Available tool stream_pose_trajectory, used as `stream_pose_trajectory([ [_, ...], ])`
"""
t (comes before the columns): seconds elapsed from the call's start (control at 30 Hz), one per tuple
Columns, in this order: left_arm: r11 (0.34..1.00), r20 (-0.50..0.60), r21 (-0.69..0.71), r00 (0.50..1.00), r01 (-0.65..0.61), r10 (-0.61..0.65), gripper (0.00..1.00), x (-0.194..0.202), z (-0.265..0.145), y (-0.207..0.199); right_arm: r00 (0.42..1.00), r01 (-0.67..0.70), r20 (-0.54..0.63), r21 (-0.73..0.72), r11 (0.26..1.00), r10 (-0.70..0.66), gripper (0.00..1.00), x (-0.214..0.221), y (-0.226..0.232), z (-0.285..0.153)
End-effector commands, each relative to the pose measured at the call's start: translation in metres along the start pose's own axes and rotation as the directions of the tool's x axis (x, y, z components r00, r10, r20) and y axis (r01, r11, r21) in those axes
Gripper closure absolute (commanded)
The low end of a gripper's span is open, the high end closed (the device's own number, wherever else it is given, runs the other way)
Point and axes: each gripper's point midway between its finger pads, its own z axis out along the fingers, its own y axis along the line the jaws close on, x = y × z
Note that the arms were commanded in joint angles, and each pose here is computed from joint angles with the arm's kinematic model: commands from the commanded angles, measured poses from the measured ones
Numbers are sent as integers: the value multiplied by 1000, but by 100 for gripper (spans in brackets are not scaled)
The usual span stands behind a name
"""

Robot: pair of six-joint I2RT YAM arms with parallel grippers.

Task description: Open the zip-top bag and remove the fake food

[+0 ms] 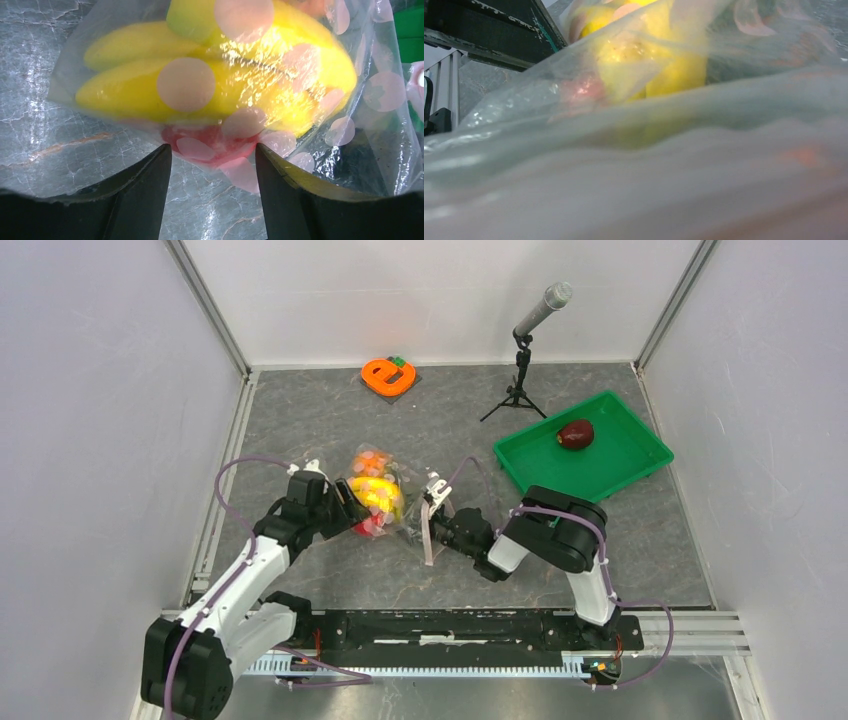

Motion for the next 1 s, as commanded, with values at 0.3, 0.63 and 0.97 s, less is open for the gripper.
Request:
stream_pose_trajectory([
  [0.3, 997, 107, -44, 992, 66, -61, 30, -13, -9, 9, 991, 110, -99, 161, 981, -95, 63, -19, -21, -57],
  [0.63, 999, 114, -14, 992, 49, -47, 28, -14, -12, 4, 986, 165, -36, 45, 985, -163, 47, -43, 2, -54],
  [0.97, 998, 22, 45, 998, 50, -51, 33, 5, -2, -3, 993, 119, 31, -76, 990, -117, 36, -42, 22, -15],
])
